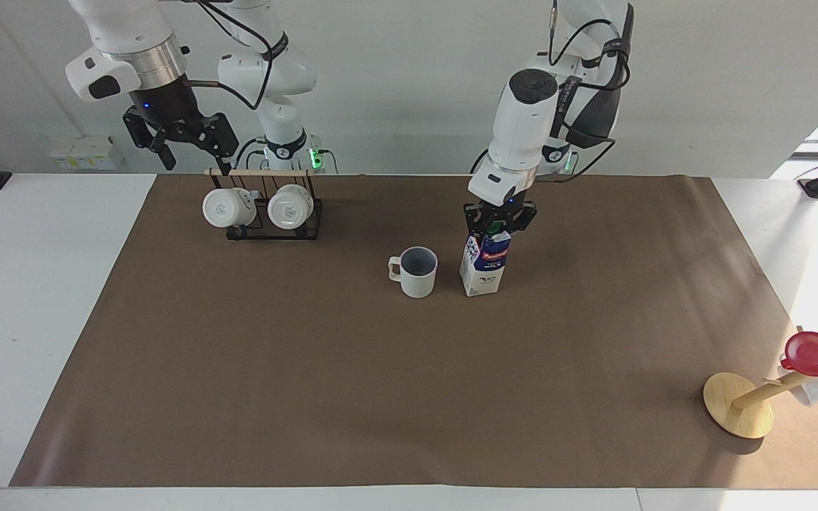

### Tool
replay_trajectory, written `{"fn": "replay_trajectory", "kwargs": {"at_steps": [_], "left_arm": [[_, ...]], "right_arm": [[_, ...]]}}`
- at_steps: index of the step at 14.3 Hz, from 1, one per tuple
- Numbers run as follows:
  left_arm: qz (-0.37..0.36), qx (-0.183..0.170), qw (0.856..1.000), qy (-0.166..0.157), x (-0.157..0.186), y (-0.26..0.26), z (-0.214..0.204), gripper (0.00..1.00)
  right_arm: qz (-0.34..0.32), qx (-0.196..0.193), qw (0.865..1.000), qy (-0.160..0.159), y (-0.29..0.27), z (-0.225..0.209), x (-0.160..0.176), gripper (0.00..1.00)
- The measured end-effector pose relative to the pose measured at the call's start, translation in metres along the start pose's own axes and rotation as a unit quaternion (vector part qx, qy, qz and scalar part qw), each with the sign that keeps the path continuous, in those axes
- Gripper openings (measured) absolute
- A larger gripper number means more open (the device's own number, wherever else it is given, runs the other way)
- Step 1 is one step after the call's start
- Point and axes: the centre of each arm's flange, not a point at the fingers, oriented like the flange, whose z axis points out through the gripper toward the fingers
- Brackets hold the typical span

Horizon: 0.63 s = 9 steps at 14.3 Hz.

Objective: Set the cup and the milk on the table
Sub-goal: 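Lower the milk carton beside the mug and open the left gripper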

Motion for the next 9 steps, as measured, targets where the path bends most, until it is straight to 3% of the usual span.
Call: {"fn": "replay_trajectory", "kwargs": {"at_steps": [6,7,9], "left_arm": [[0.000,-0.001,1.000,0.001,-0.0025,0.0042,-0.0005,0.56],[0.000,-0.001,1.000,0.001,-0.0024,0.0042,-0.0005,0.61],[0.000,-0.001,1.000,0.001,-0.0023,0.0042,-0.0008,0.82]], "right_arm": [[-0.002,0.000,1.000,-0.001,-0.0005,0.0005,-0.0002,1.00],[-0.002,0.000,1.000,-0.001,-0.0005,0.0005,-0.0002,1.00],[-0.002,0.000,1.000,-0.001,-0.0005,0.0005,-0.0002,1.00]]}}
